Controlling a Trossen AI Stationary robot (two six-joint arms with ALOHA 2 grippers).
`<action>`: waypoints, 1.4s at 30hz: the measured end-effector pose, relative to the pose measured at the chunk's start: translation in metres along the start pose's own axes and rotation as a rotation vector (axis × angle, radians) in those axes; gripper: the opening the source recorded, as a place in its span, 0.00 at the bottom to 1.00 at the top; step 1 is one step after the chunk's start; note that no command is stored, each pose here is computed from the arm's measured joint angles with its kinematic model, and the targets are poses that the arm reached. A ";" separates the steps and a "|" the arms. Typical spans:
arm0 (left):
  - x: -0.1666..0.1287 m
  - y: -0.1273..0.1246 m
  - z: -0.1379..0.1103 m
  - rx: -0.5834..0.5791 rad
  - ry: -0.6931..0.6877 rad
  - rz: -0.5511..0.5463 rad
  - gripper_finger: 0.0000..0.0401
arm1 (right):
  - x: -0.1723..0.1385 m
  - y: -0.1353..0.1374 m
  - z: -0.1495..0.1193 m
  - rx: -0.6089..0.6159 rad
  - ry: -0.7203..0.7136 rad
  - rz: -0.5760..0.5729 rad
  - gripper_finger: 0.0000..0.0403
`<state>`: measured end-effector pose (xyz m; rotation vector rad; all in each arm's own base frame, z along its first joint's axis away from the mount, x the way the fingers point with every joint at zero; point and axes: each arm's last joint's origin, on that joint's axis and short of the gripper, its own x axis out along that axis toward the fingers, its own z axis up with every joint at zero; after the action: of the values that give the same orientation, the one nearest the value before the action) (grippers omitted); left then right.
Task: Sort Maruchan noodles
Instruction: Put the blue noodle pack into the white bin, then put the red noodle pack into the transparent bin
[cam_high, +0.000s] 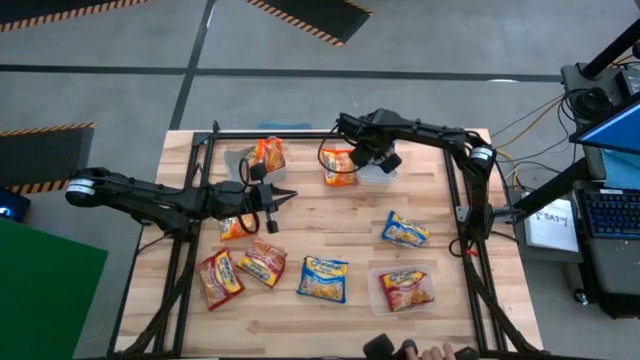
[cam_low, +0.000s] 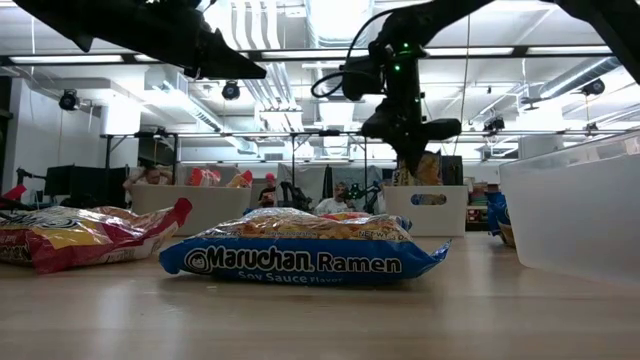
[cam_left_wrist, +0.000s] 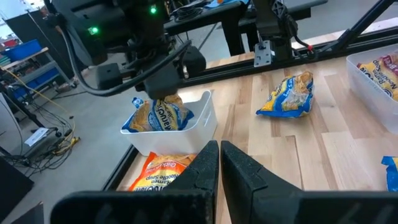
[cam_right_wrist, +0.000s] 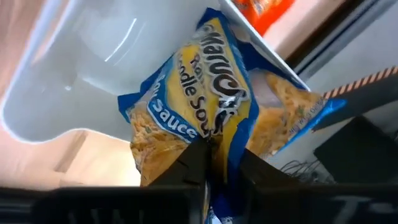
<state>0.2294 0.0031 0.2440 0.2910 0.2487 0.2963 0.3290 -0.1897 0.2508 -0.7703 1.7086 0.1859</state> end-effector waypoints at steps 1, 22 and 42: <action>0.000 0.000 0.000 0.000 0.000 0.000 0.00 | 0.001 -0.001 -0.001 0.016 -0.001 -0.005 0.11; 0.000 0.000 0.000 -0.001 0.000 0.000 0.00 | -0.057 -0.008 0.005 0.464 -0.023 -0.247 0.29; 0.000 -0.001 -0.002 -0.109 0.022 -0.004 0.00 | -0.133 0.111 0.039 0.889 -0.715 0.000 0.02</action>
<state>0.2289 0.0031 0.2418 0.1800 0.2540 0.3077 0.3086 -0.0328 0.3311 -0.0080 0.9406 -0.2702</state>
